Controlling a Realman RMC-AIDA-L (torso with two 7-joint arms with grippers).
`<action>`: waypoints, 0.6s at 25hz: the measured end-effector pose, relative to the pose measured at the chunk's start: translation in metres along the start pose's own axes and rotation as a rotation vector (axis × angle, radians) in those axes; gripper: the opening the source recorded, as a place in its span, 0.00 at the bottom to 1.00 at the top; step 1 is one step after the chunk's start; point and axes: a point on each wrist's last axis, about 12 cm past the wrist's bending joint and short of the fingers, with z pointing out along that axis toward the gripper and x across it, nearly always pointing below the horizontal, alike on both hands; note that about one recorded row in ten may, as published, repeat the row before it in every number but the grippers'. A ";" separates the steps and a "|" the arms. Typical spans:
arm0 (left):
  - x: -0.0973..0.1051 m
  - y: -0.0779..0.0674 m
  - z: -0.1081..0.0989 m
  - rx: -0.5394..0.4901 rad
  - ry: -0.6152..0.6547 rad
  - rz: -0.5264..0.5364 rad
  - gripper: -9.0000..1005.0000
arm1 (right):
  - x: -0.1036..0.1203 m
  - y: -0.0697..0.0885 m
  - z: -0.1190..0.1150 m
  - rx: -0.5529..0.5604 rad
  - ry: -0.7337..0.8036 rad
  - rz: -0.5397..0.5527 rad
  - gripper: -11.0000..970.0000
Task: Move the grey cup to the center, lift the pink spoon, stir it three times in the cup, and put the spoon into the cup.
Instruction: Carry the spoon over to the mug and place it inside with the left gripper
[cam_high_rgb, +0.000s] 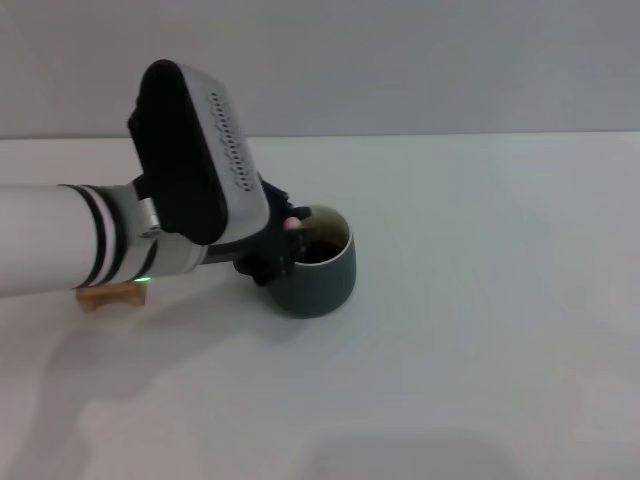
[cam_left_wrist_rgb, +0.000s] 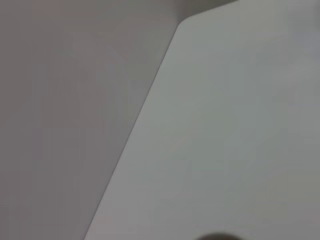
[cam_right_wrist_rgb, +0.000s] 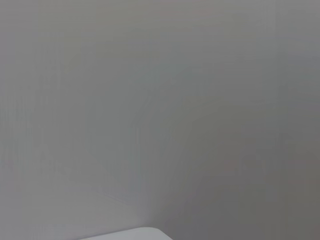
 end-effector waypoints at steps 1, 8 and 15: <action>-0.002 0.000 0.001 0.001 -0.004 0.005 0.15 | 0.000 0.000 0.000 0.000 0.000 0.000 0.01; -0.009 -0.005 0.007 0.013 -0.020 0.028 0.15 | 0.000 0.000 -0.001 0.001 0.002 0.000 0.01; -0.002 -0.012 -0.001 0.008 -0.009 0.014 0.15 | -0.001 0.002 0.002 -0.004 -0.002 0.002 0.01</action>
